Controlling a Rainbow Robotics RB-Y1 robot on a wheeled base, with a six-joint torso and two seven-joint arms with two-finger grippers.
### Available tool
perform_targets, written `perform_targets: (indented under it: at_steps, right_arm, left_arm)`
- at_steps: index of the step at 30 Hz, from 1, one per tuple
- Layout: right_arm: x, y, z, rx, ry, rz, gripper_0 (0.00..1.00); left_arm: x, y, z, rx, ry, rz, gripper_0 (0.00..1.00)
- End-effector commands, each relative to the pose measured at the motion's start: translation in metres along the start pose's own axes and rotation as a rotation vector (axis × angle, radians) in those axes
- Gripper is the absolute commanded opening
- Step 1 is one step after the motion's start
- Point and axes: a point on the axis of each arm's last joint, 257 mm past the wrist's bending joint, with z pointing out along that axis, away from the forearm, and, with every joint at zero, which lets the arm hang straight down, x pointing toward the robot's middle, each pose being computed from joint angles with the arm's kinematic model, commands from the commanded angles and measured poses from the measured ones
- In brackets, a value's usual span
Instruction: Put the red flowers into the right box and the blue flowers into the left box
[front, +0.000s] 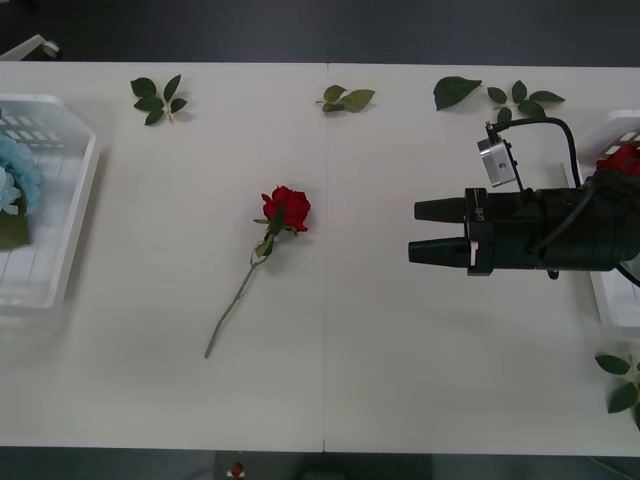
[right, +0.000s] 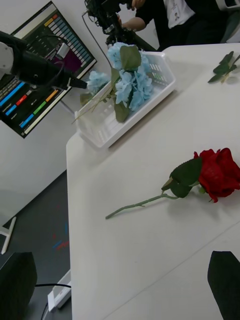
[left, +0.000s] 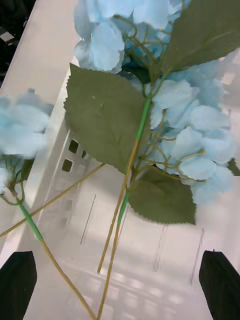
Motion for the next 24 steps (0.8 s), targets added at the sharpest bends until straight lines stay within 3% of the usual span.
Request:
perform_targets:
  at_steps: [1,7,13,24]
  right_arm:
    - [-0.013,0.001,-0.007,0.008,0.010,-0.056,1.00]
    - [-0.012,0.001,-0.009,0.007,0.018,-0.057,1.00]
    - [-0.012,0.002,-0.009,0.004,0.015,-0.054,1.00]
    - [-0.014,0.003,-0.009,0.001,0.008,-0.049,1.00]
  left_arm:
    - [-0.028,-0.013,-0.036,0.014,-0.028,0.068,0.95]
    - [-0.048,-0.068,-0.057,0.089,-0.063,0.166,0.95]
    - [-0.044,-0.148,-0.043,0.239,-0.089,0.257,0.95]
    - [0.027,-0.291,0.024,0.480,-0.158,0.366,1.00]
